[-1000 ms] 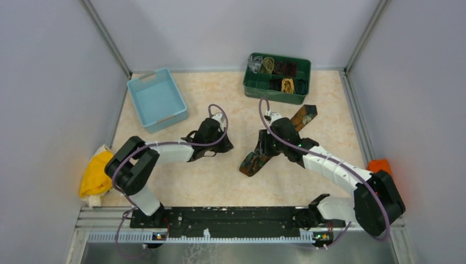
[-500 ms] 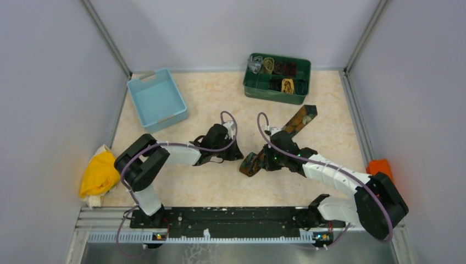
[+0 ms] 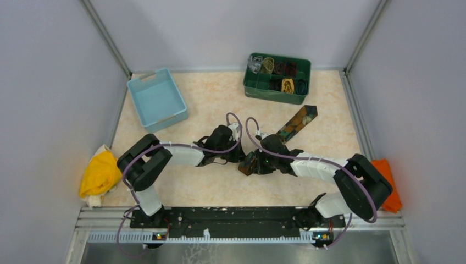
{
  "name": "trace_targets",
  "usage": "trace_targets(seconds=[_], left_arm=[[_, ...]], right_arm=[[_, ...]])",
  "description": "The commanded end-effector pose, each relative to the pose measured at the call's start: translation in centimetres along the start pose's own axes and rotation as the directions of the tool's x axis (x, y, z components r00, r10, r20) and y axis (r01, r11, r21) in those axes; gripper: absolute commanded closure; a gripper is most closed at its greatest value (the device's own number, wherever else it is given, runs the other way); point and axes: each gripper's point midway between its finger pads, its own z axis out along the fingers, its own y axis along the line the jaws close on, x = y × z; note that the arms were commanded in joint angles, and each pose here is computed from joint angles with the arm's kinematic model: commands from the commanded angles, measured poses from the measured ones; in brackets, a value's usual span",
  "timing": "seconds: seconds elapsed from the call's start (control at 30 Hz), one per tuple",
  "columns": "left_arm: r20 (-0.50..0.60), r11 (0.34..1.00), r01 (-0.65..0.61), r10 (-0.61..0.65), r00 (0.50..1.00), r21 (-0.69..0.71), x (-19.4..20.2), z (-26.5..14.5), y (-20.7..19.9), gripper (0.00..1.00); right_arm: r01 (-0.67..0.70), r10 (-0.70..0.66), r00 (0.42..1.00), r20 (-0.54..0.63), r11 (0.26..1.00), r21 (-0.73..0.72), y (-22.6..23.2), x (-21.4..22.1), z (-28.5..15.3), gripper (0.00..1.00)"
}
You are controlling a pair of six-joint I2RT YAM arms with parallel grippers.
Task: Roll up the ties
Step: Roll the tie at the center of the board.
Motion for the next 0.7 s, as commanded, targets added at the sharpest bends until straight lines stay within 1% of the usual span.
trace_targets(seconds=[0.0, 0.2, 0.33, 0.4, 0.47, 0.57, 0.6, 0.67], left_arm=[[-0.01, 0.999, -0.042, 0.042, 0.999, 0.004, -0.3, 0.1, -0.5, 1.0], [-0.01, 0.997, -0.081, 0.081, 0.997, -0.022, -0.8, -0.1, -0.2, 1.0], [-0.024, 0.993, -0.095, 0.093, 0.995, -0.067, -0.4, 0.2, 0.9, 1.0], [-0.013, 0.985, -0.097, 0.096, 0.995, -0.144, -0.8, 0.0, 2.2, 1.0], [0.019, 0.963, -0.085, 0.092, 0.996, -0.255, -1.8, -0.5, 3.9, 1.0], [0.116, 0.899, -0.038, 0.098, 0.988, -0.436, -4.3, -2.5, 6.7, 1.0], [0.173, 0.868, 0.0, 0.099, 0.98, -0.497, -5.7, -3.8, 7.9, 1.0], [0.251, 0.836, 0.068, 0.085, 0.964, -0.545, -7.6, -5.6, 9.2, 1.0]], right_arm=[[0.019, -0.017, 0.999, 0.039, 0.999, -0.035, 1.2, -1.7, 1.3, 1.0], [0.023, -0.019, 0.999, 0.041, 0.996, -0.087, 2.8, -2.2, 2.8, 1.0], [0.03, -0.027, 0.998, 0.053, 0.998, -0.06, 2.4, -2.3, 2.5, 1.0], [0.05, -0.047, 0.996, 0.079, 0.998, -0.037, 2.1, -2.9, 1.7, 1.0], [0.068, -0.069, 0.994, 0.09, 0.998, 0.008, 1.4, -3.0, 0.5, 1.0], [0.114, -0.122, 0.984, 0.133, 0.991, 0.063, 0.8, -4.1, -1.7, 0.99], [0.123, -0.136, 0.979, 0.149, 0.988, 0.091, 0.5, -4.4, -2.4, 0.97], [0.143, -0.165, 0.97, 0.18, 0.982, 0.127, 0.2, -5.2, -3.8, 0.94]])
